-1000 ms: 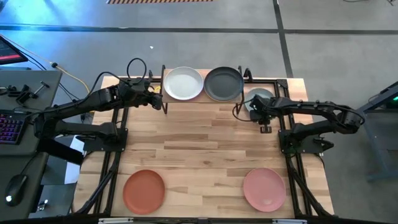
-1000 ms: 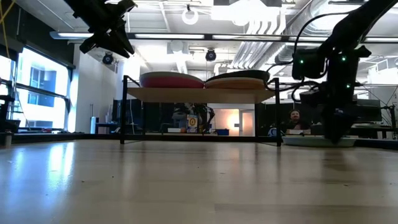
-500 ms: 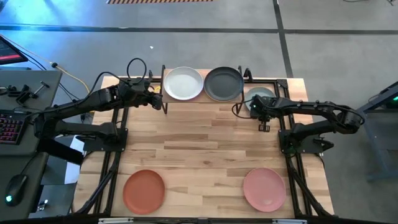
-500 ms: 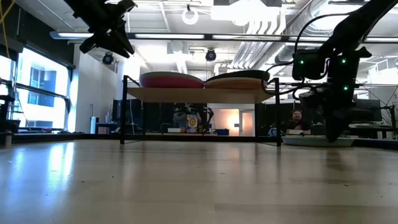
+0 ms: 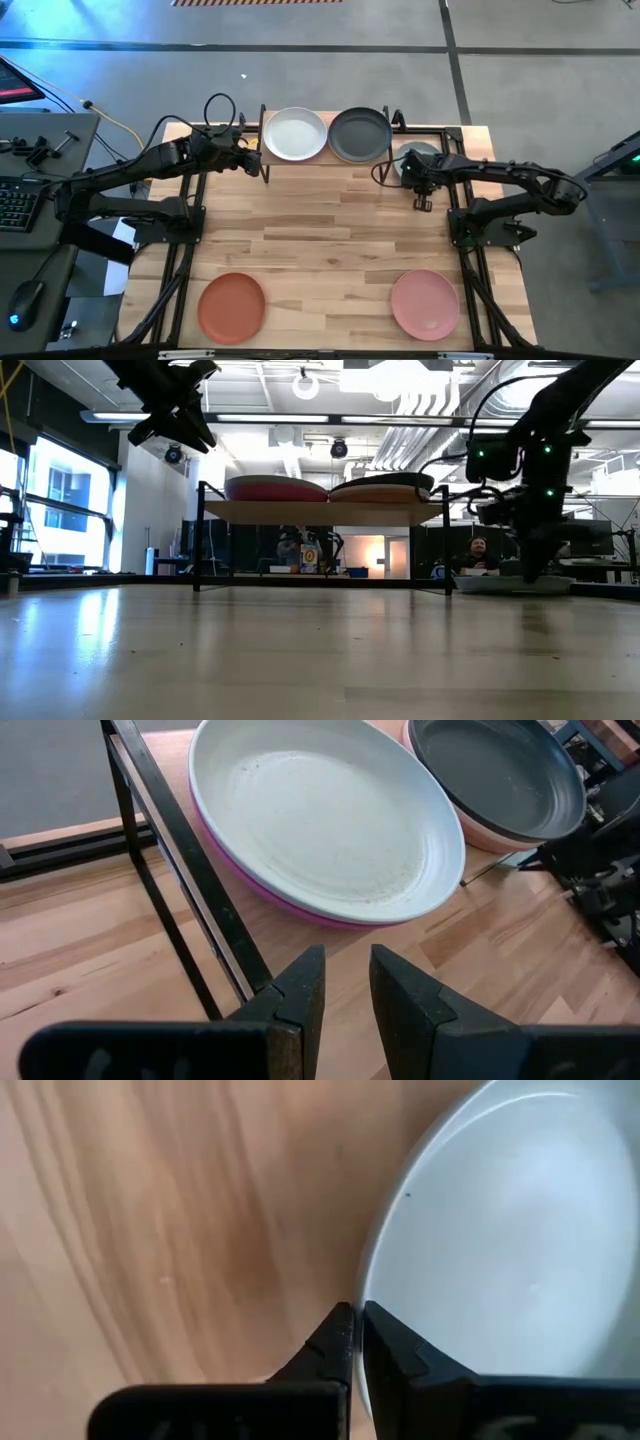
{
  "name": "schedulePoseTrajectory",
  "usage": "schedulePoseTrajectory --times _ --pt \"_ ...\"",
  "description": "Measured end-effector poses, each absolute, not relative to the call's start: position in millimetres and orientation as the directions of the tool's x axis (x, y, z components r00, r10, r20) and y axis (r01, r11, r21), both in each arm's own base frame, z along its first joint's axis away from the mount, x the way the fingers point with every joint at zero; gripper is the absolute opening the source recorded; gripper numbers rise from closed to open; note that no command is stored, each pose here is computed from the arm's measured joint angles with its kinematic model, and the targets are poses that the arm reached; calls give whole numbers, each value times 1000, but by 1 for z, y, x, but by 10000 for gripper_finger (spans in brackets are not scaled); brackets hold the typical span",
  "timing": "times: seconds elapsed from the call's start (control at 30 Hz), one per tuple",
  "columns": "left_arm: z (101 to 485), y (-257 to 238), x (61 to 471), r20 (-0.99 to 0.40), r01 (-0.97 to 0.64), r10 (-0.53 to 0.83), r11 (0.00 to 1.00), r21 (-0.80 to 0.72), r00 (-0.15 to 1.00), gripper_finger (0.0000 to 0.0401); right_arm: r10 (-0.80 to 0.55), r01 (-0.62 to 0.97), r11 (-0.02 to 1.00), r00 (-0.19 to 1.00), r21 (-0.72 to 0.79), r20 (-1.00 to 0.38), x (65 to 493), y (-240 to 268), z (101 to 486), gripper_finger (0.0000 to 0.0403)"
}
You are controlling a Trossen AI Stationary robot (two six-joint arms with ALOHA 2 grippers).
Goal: Place and stack plates onto a shelf
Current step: Stack the light blue plate on top of the black plate on the shelf
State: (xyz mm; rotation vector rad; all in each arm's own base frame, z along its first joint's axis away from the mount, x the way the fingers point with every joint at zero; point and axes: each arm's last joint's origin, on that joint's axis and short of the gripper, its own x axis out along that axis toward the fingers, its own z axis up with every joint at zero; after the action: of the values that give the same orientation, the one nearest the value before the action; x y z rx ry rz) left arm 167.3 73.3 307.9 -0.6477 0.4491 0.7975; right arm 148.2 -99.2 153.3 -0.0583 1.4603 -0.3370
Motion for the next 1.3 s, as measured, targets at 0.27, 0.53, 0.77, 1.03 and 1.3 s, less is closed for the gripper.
schedulePoseTrajectory --times 0.27,0.53,0.77,1.03,1.3 --pt "308 73 167 -593 -771 510 525 -359 623 72 -280 233 940 104 -251 -954 158 -106 174 0" --pt "308 73 167 -593 -771 510 526 -359 623 72 -276 294 926 97 -238 -956 159 -107 182 0" --pt "308 73 167 -593 -771 510 526 -358 623 72 -298 383 893 108 -237 -949 165 -111 202 0" --pt "308 73 167 -593 -765 508 549 -336 625 72 -297 457 860 87 -226 -951 167 -112 220 0" --pt "308 73 168 -596 -757 495 556 -342 633 72 -302 513 832 95 -213 -949 170 -114 240 0"
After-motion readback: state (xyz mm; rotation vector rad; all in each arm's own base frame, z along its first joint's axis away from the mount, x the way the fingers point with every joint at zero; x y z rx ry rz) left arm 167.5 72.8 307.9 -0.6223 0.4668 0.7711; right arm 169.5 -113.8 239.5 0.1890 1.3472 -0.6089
